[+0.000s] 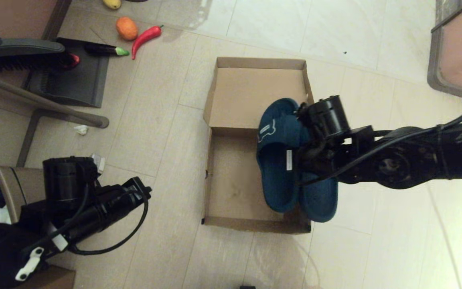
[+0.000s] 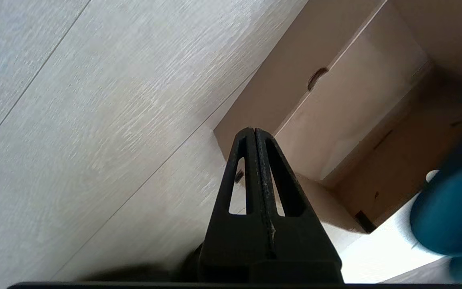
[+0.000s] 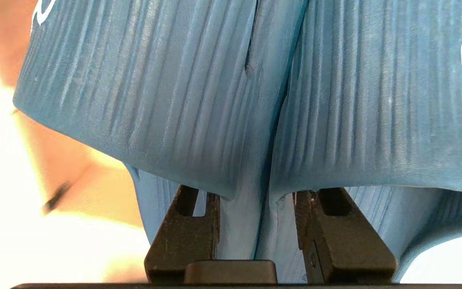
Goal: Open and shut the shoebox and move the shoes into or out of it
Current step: Put the shoes out of the shoe box
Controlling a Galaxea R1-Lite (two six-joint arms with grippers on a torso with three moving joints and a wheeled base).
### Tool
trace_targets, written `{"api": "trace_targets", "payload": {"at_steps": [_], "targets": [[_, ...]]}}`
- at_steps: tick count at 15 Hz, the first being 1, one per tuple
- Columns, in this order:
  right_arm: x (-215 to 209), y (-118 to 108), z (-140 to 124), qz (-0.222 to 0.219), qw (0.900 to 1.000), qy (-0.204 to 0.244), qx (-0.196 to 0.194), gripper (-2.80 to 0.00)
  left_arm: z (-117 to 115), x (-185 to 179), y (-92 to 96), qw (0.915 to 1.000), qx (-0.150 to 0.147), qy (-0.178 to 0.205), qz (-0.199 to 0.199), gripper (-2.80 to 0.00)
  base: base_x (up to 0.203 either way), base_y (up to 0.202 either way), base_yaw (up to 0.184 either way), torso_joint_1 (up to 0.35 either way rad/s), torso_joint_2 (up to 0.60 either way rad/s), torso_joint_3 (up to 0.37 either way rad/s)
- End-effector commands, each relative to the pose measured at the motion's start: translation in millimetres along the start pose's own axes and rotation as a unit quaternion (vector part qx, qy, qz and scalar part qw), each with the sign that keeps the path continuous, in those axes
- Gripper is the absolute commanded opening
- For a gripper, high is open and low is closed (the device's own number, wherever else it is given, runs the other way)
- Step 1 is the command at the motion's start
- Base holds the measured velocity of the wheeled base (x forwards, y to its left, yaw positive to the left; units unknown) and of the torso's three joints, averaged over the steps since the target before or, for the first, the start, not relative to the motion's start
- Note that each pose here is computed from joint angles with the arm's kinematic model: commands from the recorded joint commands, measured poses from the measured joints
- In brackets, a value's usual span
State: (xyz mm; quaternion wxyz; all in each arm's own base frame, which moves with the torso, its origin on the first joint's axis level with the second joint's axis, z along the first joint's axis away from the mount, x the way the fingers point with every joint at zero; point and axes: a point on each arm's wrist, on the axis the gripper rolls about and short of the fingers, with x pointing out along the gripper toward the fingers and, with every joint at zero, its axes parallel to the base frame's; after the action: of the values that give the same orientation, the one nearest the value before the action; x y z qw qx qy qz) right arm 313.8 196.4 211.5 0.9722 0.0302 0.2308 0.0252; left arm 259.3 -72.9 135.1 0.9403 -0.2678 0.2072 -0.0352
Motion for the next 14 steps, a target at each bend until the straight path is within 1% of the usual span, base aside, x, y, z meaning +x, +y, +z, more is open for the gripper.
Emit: {"api": "trace_targets", "payload": {"at_steps": [1, 5, 7, 8, 10, 11, 14], "targets": [[-16.8, -35.2, 19.4, -0.028, 0.999, -0.026, 0.03, -2.8, -2.0, 0.5, 1.4, 1.0, -0.002, 0.003, 0.001, -2.8, 0.0, 0.0, 0.0, 0.0, 0.0, 0.0], [2.6, -118.8, 30.4, -0.106, 0.991, -0.019, 0.079, -2.8, -4.1, 2.0, 2.4, 0.9999, -0.001, 0.011, 0.0, -2.8, 0.0, 0.0, 0.0, 0.0, 0.0, 0.0], [21.6, -153.4, 24.8, -0.122, 0.988, 0.005, 0.098, -2.8, -4.1, 0.8, 2.5, 0.9999, 0.0, 0.011, -0.001, -2.8, 0.0, 0.0, 0.0, 0.0, 0.0, 0.0], [34.0, -166.7, 19.4, -0.13, 0.986, 0.02, 0.105, -2.8, -4.1, -0.9, 2.7, 0.9999, 0.0, 0.01, -0.001, -2.8, 0.0, 0.0, 0.0, 0.0, 0.0, 0.0], [53.6, -186.9, 10.8, -0.144, 0.982, 0.035, 0.117, -2.8, -7.5, -2.1, 5.3, 0.9999, 0.001, 0.016, 0.003, -2.8, 0.0, 0.0, 0.0, 0.0, 0.0, 0.0], [62.8, -193.0, 6.3, -0.138, 0.983, 0.036, 0.119, -2.8, -7.9, -1.7, 5.5, 0.9998, 0.0, 0.017, 0.004, -2.8, 0.0, 0.0, 0.0, 0.0, 0.0, 0.0], [99.2, -207.4, -14.2, -0.141, 0.983, 0.048, 0.108, -2.8, -8.7, 0.1, 5.9, 0.9998, 0.0, 0.019, 0.006, -2.8, 0.0, 0.0, 0.0, 0.0, 0.0, 0.0]]}}
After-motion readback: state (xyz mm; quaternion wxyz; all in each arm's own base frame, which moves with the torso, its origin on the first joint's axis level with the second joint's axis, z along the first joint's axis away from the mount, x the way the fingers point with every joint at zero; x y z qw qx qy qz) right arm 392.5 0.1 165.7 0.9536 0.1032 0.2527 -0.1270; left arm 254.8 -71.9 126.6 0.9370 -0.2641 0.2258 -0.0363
